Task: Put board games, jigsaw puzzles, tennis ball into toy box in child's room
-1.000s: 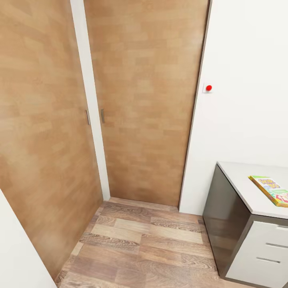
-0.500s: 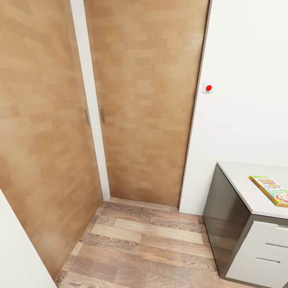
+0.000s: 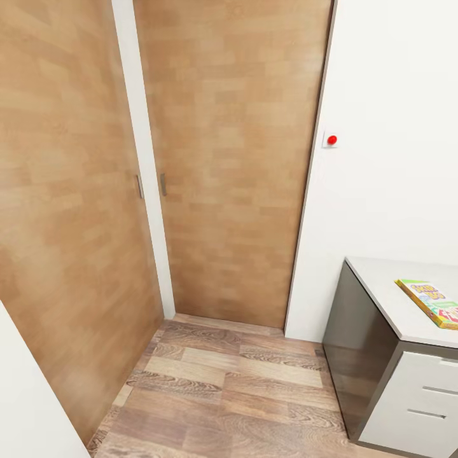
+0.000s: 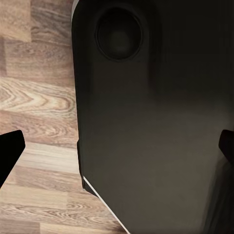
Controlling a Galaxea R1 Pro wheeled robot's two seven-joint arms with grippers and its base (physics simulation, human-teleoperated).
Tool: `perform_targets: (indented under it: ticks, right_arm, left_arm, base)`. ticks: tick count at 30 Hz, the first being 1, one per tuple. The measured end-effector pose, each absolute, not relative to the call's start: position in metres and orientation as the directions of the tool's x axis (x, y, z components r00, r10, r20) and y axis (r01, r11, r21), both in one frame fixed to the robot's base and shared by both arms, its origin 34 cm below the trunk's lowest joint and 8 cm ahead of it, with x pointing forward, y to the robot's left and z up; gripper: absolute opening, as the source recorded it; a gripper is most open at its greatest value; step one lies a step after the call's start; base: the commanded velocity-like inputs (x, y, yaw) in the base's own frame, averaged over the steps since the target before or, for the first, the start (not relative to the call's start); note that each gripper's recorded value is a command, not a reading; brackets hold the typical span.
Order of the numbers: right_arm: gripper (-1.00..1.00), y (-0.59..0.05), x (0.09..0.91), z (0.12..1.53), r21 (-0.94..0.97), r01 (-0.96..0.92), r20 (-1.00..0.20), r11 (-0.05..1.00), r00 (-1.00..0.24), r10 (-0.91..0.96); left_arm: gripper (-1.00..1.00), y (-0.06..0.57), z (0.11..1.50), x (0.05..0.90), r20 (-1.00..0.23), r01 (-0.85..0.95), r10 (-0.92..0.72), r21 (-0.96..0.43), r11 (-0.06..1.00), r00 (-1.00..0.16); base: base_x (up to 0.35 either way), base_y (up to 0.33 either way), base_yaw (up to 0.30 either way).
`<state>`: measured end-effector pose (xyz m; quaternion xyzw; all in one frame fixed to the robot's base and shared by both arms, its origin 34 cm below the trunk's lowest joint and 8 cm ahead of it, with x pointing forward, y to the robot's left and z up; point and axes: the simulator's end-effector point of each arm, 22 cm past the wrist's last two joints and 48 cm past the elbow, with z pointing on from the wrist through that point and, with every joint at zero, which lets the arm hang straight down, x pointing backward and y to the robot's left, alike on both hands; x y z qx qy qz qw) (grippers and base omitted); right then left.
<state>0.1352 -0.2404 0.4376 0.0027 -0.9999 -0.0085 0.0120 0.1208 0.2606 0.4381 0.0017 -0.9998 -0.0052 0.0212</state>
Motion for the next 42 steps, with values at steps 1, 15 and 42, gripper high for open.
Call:
perform_targets:
  ticks: [1,15,42]
  right_arm:
    - [1.00,-0.240,0.135,0.438,0.017,-0.005,0.024,1.000,-1.000,-0.006]
    - [1.00,-0.239,0.149,0.437,0.015,0.000,0.006,1.000,-1.000,0.000]
    - [1.00,-0.239,0.175,0.438,0.008,0.012,-0.030,1.000,-0.999,0.013]
  left_arm:
    - [1.00,0.261,0.438,0.121,0.042,-0.003,-0.004,0.011,1.000,-0.999]
    - [1.00,0.258,0.438,0.119,0.045,-0.004,-0.004,0.008,1.000,-0.999]
    - [1.00,0.254,0.438,0.116,0.046,-0.008,-0.008,0.003,1.000,-0.999]
  base:
    - [0.000,0.000,0.000]
    - [0.000,0.000,-0.030]
    - [0.000,0.000,-0.228]
